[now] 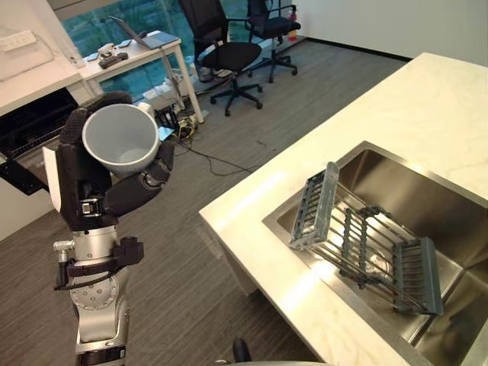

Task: Walk over to the sink, pick up the cup, carry it to the dishwasher, place the cup inside the dishwasher, then close the dishwasher door

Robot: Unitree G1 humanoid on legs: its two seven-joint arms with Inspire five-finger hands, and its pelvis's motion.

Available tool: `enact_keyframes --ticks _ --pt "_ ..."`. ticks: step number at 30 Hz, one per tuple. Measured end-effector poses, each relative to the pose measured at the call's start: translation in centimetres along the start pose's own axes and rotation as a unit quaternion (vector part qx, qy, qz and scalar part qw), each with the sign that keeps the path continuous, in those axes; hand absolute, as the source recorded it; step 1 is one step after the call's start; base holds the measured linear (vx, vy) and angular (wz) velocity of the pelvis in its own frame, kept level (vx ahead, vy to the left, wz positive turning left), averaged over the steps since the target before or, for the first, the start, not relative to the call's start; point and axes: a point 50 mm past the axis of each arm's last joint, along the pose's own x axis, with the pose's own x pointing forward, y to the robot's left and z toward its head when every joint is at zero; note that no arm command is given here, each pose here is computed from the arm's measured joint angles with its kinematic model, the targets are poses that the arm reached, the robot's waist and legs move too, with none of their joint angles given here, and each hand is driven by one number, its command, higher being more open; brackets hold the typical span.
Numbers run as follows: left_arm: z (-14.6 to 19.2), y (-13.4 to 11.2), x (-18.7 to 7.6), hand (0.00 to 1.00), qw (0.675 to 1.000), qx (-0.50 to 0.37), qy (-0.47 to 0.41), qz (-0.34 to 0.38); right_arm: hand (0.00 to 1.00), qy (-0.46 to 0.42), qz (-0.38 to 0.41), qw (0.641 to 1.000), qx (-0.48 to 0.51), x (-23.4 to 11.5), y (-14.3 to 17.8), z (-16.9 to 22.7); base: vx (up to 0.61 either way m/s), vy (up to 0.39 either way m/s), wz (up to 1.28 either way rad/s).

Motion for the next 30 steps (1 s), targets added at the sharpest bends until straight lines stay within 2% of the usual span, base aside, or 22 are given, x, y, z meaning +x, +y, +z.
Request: enact_keyframes --ticks 4,6,8,9,12,15,17,18,22,26,30 --pt "-0.6 1.5 -1.9 0.0 0.993 -0.046 0.034 0.104 1.0 -0.003 0.0 0.998 -0.06 0.2 0.5 0.8 -0.01 0.066 0.24" --pt "-0.9 0.7 -2.2 0.0 0.991 -0.068 0.044 0.107 1.0 -0.001 0.003 0.998 -0.069 0.2 0.7 0.8 0.09 0.126 0.86" --pt "-1.7 -0.9 -2.9 0.0 0.99 -0.09 0.073 0.083 1.0 -0.01 0.008 0.998 -0.066 0.1 0.8 1.1 0.11 0.135 1.34" --pt "-2.2 -2.3 -3.1 0.0 0.988 -0.111 0.091 0.058 1.0 -0.012 0.019 0.998 -0.056 0.1 1.4 0.5 0.08 0.078 1.52" --pt "-3.7 -4.3 -3.7 0.0 0.98 -0.144 0.134 0.014 1.0 0.019 0.059 0.997 -0.043 0.2 3.0 -1.3 0.05 0.012 2.01" --pt "-5.2 -4.7 -4.4 0.0 0.97 -0.149 0.195 -0.003 1.0 0.03 0.071 0.995 -0.068 0.5 3.6 -0.8 0.06 0.024 1.38" --pt "-5.0 -5.7 -3.3 0.0 0.969 -0.16 0.184 -0.03 1.0 0.027 0.092 0.991 -0.09 0.8 4.5 0.0 0.14 -0.032 1.28" --pt "-5.4 -5.7 -3.8 0.0 0.965 -0.158 0.205 -0.037 1.0 0.026 0.093 0.99 -0.101 1.0 4.7 0.6 0.11 0.004 0.92" --pt "-5.6 -6.2 -4.0 0.0 0.956 -0.155 0.231 -0.098 1.0 0.046 0.138 0.963 -0.225 1.7 7.3 2.4 0.14 0.03 0.86" --pt "-5.8 -6.4 -4.0 0.0 0.945 -0.164 0.244 -0.141 1.0 0.035 0.129 0.963 -0.235 1.9 7.3 4.1 0.11 -0.045 0.84" --pt "-5.3 -6.7 -4.1 0.0 0.938 -0.189 0.233 -0.171 1.0 0.027 0.135 0.968 -0.209 2.2 8.7 4.5 -0.01 -0.052 0.33"
